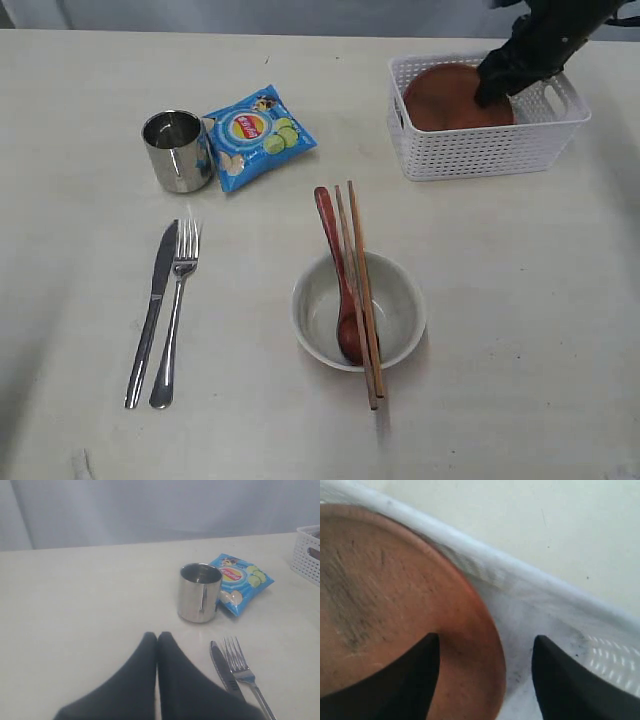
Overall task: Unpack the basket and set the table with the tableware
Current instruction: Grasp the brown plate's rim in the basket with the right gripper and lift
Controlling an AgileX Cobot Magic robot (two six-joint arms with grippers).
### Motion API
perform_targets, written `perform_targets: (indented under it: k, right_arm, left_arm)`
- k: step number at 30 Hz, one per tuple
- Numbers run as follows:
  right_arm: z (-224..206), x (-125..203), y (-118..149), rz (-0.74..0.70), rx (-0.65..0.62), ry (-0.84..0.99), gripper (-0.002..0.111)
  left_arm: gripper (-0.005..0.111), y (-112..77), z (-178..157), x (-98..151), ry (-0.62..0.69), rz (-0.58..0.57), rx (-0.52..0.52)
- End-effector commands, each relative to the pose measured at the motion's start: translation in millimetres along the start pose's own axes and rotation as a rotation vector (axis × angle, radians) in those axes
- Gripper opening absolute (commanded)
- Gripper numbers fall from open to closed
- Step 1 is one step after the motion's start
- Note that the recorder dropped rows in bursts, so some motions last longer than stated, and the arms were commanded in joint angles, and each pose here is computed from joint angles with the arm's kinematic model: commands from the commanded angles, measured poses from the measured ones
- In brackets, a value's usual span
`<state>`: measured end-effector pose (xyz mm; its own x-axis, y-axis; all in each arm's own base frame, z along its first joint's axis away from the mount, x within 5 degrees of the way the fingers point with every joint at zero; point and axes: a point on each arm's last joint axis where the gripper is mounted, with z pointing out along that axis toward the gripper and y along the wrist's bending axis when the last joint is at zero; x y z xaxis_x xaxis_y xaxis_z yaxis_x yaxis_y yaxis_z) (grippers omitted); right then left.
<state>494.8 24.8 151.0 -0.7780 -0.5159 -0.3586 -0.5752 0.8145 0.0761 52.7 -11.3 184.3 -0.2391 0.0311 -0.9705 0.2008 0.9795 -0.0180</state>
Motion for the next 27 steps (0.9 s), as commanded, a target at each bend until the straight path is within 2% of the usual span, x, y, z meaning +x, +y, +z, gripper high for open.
perform_targets:
  k: [1, 5, 7, 8, 11, 12, 18, 24, 27]
  right_arm:
    - [1, -7, 9, -0.047, -0.017, -0.018, 0.053]
    - [2, -9, 12, -0.047, -0.022, -0.018, 0.053]
    - [6, -7, 12, -0.047, -0.027, -0.001, 0.046]
    - [7, -5, 12, -0.051, -0.030, 0.014, 0.032]
    - [6, -5, 12, -0.053, -0.031, 0.014, 0.005]
    - [5, -6, 12, -0.054, -0.029, 0.011, 0.000]
    - [-11, -14, 9, -0.034, 0.003, 0.008, -0.001]
    - [-41, -13, -6, 0.014, 0.235, 0.076, -0.001]
    - [-60, -5, -21, 0.093, 0.342, 0.087, -0.001]
  left_arm:
    - [0.000, -0.2, 0, 0, -0.007, -0.011, 0.001]
    - [0.000, -0.2, 0, 0, -0.007, -0.011, 0.001]
    - [0.000, -0.2, 0, 0, -0.007, -0.011, 0.001]
    - [0.000, -0.2, 0, 0, -0.007, -0.011, 0.001]
    - [0.000, -0.2, 0, 0, -0.007, -0.011, 0.001]
    - [0.000, -0.2, 0, 0, -0.007, -0.011, 0.001]
    - [0.000, -0.2, 0, 0, -0.007, -0.011, 0.001]
    - [0.000, 0.1, 0, 0, -0.007, -0.003, -0.001]
    - [0.000, 0.1, 0, 0, -0.007, -0.003, -0.001]
